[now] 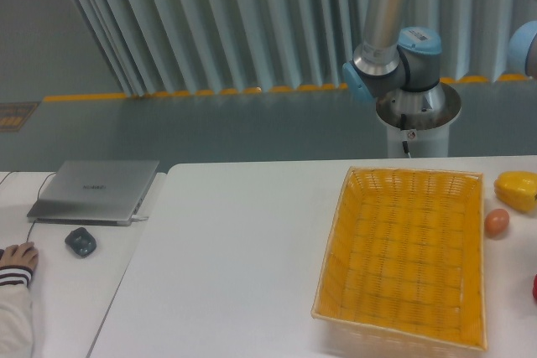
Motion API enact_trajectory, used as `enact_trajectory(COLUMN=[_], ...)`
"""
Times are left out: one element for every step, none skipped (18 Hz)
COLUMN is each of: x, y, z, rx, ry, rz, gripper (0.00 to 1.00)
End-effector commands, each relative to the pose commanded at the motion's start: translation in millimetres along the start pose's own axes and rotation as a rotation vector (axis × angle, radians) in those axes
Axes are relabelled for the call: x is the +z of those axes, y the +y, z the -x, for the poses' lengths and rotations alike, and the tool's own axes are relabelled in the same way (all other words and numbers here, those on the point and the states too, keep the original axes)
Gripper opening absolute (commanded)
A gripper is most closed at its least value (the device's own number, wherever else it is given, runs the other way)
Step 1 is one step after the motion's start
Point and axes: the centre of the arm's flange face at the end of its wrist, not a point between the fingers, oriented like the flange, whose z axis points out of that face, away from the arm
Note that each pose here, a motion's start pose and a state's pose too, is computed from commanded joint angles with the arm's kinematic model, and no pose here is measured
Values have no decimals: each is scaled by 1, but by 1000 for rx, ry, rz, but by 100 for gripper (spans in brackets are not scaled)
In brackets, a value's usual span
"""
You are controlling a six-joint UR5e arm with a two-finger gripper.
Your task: Place the yellow pepper on the table
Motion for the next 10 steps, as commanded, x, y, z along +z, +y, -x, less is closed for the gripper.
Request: enact_trajectory(x=[2,2,3,4,3,3,3,4,4,4], y=[-1,-1,-1,-1,-1,-1,-1,-1,-1,-1], z=[0,0,0,0,0,0,0,-1,-1,-1], rx=[2,2,1,1,1,1,2,1,4,3], ry=[3,5,6,6,6,6,5,8,8,8], rz=[0,0,-1,-1,-1,-1,0,-2,-2,-2], gripper=[100,100,100,100,100,100,100,100,100,100])
